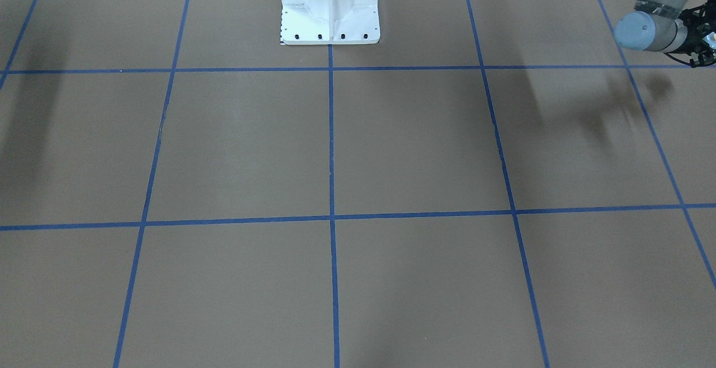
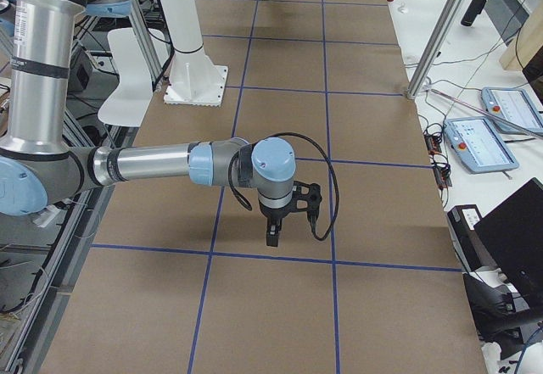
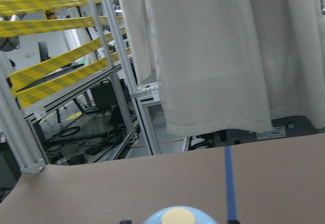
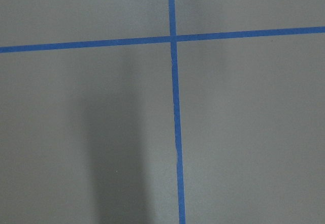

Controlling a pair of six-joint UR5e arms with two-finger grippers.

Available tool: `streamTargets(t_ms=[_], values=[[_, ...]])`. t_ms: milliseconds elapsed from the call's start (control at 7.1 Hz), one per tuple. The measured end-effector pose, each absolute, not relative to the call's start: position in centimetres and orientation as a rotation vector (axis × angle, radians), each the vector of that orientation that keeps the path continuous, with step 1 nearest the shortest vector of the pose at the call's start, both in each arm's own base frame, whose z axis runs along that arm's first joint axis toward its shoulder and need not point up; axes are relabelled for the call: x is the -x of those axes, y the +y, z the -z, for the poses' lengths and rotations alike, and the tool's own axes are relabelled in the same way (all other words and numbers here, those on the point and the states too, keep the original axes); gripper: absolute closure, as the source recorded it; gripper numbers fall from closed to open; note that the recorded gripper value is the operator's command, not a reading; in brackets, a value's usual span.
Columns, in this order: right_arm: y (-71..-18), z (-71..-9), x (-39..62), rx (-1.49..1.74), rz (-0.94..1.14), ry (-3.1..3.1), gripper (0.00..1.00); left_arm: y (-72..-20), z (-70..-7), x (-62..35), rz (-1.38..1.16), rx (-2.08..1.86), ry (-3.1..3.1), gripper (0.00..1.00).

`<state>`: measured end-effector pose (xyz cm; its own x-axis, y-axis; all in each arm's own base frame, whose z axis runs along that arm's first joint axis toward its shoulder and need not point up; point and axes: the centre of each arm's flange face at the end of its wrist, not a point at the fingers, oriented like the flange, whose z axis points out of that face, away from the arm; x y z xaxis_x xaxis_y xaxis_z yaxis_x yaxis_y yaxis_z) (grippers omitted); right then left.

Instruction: Place and press bell with both arms

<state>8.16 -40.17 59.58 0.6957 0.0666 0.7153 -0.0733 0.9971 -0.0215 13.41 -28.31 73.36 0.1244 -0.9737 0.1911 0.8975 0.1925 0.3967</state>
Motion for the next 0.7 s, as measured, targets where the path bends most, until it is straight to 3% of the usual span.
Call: streamTargets(t_ms=[704], values=[[-40.3, -59.7, -8.1, -0.004, -0.083, -0.796, 0.0, -46.9, -57.1, -16.6, 1.053, -0.326, -0.074, 1.0]])
